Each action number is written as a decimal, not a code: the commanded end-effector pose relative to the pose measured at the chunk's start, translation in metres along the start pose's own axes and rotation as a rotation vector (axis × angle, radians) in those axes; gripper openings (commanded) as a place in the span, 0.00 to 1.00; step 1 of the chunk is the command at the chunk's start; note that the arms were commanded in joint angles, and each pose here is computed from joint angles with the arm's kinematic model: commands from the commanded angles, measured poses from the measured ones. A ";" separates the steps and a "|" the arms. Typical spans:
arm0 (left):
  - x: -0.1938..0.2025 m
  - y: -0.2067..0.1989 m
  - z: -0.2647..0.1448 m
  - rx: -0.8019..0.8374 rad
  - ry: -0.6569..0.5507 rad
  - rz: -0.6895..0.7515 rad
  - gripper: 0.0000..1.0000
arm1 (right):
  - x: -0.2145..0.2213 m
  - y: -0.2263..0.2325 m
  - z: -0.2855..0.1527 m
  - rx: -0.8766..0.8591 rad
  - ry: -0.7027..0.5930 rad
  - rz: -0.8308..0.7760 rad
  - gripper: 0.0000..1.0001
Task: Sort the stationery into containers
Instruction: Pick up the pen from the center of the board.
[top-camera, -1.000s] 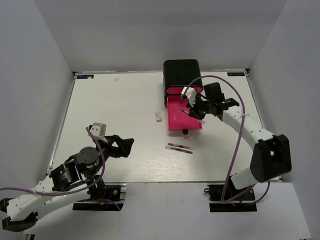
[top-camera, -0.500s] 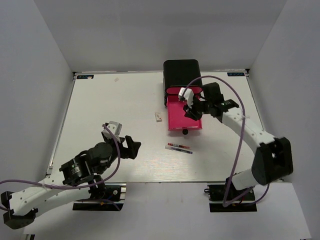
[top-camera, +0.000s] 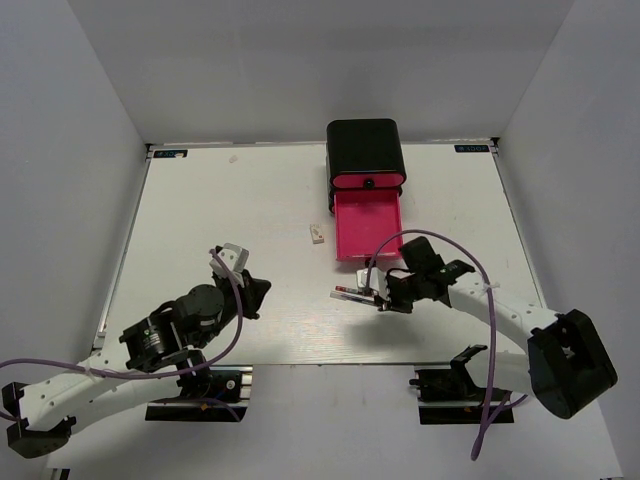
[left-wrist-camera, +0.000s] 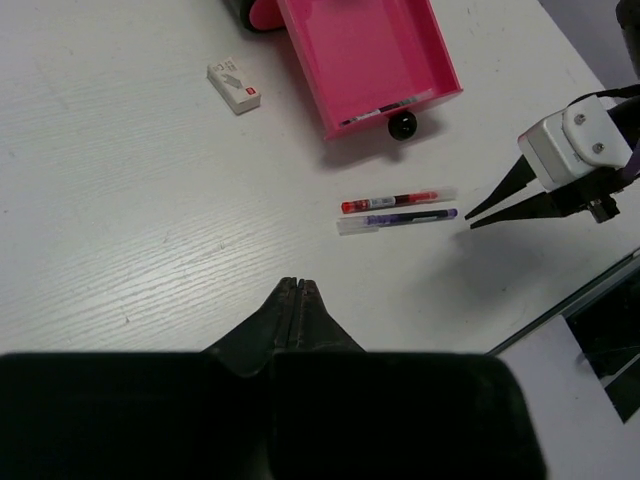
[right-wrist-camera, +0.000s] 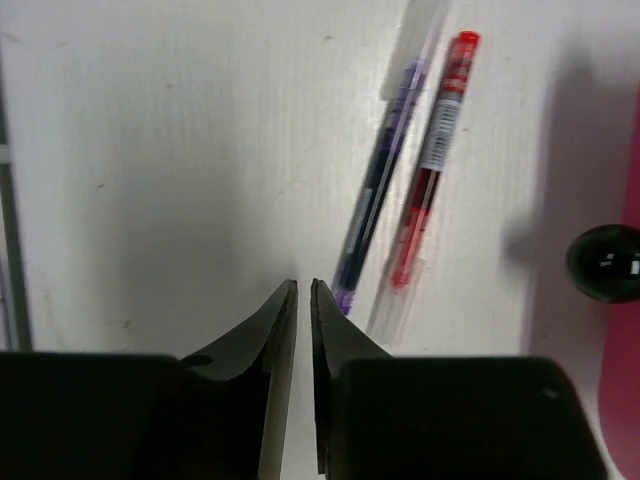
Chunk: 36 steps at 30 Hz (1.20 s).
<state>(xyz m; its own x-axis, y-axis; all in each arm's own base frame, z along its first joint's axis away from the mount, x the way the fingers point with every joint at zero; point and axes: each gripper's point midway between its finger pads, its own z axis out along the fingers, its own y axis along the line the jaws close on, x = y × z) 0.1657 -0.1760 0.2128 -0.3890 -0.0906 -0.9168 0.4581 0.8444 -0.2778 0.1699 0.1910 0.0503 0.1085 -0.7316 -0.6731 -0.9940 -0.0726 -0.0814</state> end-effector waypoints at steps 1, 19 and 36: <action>-0.001 -0.003 0.001 0.016 0.000 0.008 0.08 | -0.010 -0.039 -0.001 0.160 0.001 -0.065 0.18; 0.004 -0.011 0.002 0.057 0.028 0.031 0.41 | 0.009 -0.055 0.021 0.190 0.081 -0.019 0.25; 0.022 -0.059 0.001 0.358 0.079 0.167 0.63 | 0.021 -0.033 0.039 0.032 0.106 0.002 0.23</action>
<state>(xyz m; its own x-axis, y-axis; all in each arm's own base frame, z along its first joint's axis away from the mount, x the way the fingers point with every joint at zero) 0.1461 -0.2092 0.2067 -0.3778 0.0325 -0.9253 0.6520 0.7189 -0.2410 0.2206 0.2039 0.0174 0.0980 -0.7967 -0.5964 -0.9862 0.0025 -0.1653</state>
